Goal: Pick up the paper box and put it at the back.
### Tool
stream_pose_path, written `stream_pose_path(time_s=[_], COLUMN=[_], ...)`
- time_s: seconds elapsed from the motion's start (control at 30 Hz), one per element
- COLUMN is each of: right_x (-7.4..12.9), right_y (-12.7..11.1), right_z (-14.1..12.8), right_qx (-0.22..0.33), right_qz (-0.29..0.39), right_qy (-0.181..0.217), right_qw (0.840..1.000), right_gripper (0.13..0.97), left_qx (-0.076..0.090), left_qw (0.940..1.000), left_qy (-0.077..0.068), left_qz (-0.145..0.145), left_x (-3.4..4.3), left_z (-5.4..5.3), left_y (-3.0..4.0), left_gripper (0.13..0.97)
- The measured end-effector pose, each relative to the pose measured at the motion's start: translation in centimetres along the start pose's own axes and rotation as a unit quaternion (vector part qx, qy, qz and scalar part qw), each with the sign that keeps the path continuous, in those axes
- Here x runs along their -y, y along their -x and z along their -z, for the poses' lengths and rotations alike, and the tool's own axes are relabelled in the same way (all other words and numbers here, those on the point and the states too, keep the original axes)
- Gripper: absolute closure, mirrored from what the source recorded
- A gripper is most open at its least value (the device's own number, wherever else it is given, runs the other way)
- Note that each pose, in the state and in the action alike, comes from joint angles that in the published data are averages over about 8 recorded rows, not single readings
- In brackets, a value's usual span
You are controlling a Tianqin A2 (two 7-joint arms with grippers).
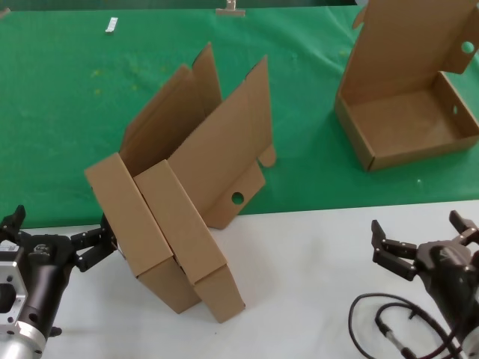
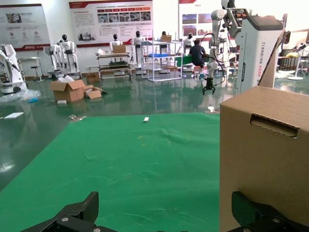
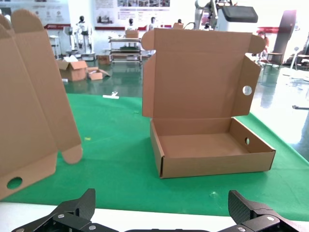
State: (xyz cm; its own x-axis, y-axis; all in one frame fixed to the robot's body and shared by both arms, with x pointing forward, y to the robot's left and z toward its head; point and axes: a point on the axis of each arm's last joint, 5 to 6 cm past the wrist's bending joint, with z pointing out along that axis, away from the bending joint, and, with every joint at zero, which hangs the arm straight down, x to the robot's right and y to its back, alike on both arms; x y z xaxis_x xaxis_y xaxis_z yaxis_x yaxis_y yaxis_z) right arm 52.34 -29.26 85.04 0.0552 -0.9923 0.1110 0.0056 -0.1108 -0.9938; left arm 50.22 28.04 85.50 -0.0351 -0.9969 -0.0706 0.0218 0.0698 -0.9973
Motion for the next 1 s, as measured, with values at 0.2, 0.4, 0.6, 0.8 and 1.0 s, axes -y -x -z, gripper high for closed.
stream_pose_path(time_s=[0.2,0.4,0.6,0.8,1.0], right_x=[0.33,0.36,0.36,0.36,0.36], right_y=[0.69,0.75,0.75,0.75,0.75], right_z=[0.81,0.88,0.88,0.88,0.88], right_qx=[-0.006,-0.006,-0.006,-0.006,-0.006], right_qz=[-0.011,-0.012,-0.012,-0.012,-0.012], right_qy=[-0.005,-0.005,-0.005,-0.005,-0.005], right_qw=[1.000,1.000,1.000,1.000,1.000], right_gripper=[0.130,0.130,0.130,0.130,0.130], left_qx=[0.000,0.000,0.000,0.000,0.000], left_qw=[1.0000,1.0000,1.0000,1.0000,1.0000], left_qy=[0.000,0.000,0.000,0.000,0.000], left_qz=[0.000,0.000,0.000,0.000,0.000], left_x=[0.00,0.00,0.00,0.00,0.00], left_z=[0.00,0.00,0.00,0.00,0.00], left_y=[0.00,0.00,0.00,0.00,0.00], left_gripper=[0.132,0.132,0.132,0.132,0.132])
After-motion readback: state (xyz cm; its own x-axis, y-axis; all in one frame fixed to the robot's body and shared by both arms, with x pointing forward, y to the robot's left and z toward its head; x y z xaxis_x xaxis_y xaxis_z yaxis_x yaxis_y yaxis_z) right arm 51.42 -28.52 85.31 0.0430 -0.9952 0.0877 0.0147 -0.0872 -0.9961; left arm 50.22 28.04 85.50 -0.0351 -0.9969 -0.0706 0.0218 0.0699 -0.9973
